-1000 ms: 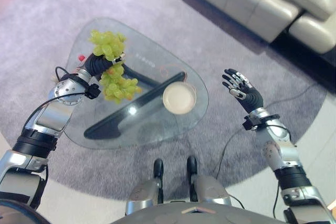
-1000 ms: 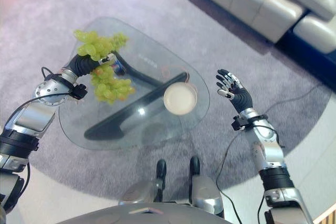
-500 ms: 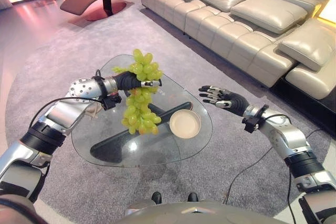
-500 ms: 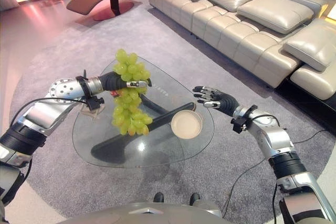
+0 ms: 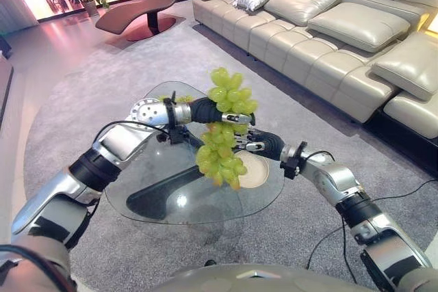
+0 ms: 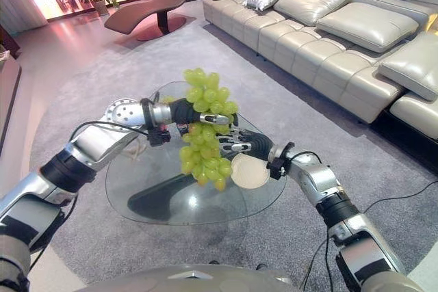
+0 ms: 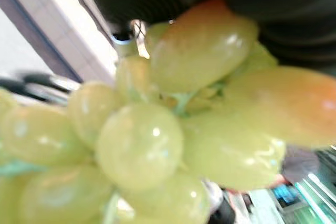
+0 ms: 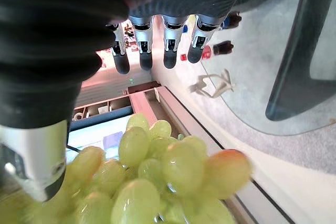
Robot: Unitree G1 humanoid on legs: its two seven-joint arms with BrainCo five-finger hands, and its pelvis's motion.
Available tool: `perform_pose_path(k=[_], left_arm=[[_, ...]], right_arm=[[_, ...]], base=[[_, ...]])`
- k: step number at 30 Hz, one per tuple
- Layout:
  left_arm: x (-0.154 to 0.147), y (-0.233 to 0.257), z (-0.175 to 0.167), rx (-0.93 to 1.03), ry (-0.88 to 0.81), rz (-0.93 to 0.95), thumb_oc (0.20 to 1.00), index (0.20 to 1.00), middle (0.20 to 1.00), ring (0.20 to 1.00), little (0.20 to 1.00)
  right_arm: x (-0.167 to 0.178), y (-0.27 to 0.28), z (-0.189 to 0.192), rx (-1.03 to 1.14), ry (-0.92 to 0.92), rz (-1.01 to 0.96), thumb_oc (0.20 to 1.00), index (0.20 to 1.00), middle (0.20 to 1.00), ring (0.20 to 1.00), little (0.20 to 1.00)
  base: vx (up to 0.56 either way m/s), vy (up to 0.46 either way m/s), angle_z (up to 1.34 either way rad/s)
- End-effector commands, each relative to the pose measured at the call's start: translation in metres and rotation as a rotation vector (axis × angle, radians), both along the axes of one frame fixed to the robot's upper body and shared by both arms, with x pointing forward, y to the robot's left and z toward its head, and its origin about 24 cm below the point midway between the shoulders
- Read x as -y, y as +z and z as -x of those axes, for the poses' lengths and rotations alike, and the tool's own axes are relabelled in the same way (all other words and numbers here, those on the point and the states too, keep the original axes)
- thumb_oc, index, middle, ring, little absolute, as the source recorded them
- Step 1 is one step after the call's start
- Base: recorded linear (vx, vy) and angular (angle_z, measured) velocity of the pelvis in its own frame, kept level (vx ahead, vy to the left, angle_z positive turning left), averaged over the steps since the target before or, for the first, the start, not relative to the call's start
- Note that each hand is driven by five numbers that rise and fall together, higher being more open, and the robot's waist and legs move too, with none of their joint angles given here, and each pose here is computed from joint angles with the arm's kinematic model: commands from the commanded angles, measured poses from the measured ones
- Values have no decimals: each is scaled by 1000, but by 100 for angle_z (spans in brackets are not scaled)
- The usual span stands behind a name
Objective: Pick up fruits into the plate
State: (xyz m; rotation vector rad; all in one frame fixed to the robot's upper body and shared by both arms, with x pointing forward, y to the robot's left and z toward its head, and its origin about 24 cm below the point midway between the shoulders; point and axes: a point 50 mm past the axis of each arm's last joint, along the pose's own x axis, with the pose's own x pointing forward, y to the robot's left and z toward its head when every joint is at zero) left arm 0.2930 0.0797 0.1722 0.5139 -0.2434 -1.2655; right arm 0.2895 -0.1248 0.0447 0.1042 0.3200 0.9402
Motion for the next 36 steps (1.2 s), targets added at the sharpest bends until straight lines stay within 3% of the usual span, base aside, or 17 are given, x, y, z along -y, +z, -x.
perform_pose_path(k=[1,8,13,21,28,32,33,34,36], left_arm=[[9,38,-9,52,-31,101,200,200,200,200,200],[13,44,-7,50,-41,137,200,200,200,200,200],[7,44,-9,49,-13,140,200,200,200,200,200],[-13,38,-12,59,38,137,200,200,200,200,200],[-24,32,-15,66,89,146,200,200,200,200,200],[-29,29,-16,66,110,152,200,200,200,200,200],[-30,30,-16,67,116,154,200,200,200,200,200],[-31,30,-17,68,119,154,200,200,200,200,200],[-33,31,-17,68,123,157,200,200,200,200,200]], right_arm=[[-21,21,-11,62,59,-90,1000,1000,1000,1000,1000],[-37,18,-2,31,140,-148,1000,1000,1000,1000,1000],[-55,22,18,-58,285,-341,1000,1000,1000,1000,1000],[-82,35,70,-329,667,-773,1000,1000,1000,1000,1000],[-94,62,87,-416,791,-997,1000,1000,1000,1000,1000],[-97,67,90,-412,807,-1022,1000,1000,1000,1000,1000],[-97,68,91,-411,806,-1026,683,683,683,683,683],[-97,69,91,-411,798,-1032,200,200,200,200,200],[-96,70,91,-412,798,-1038,200,200,200,200,200]], base=[[0,0,0],[0,0,0],[0,0,0],[0,0,0],[-9,4,-3],[-22,5,-9],[-23,1,-7],[-23,0,-5],[0,0,0]])
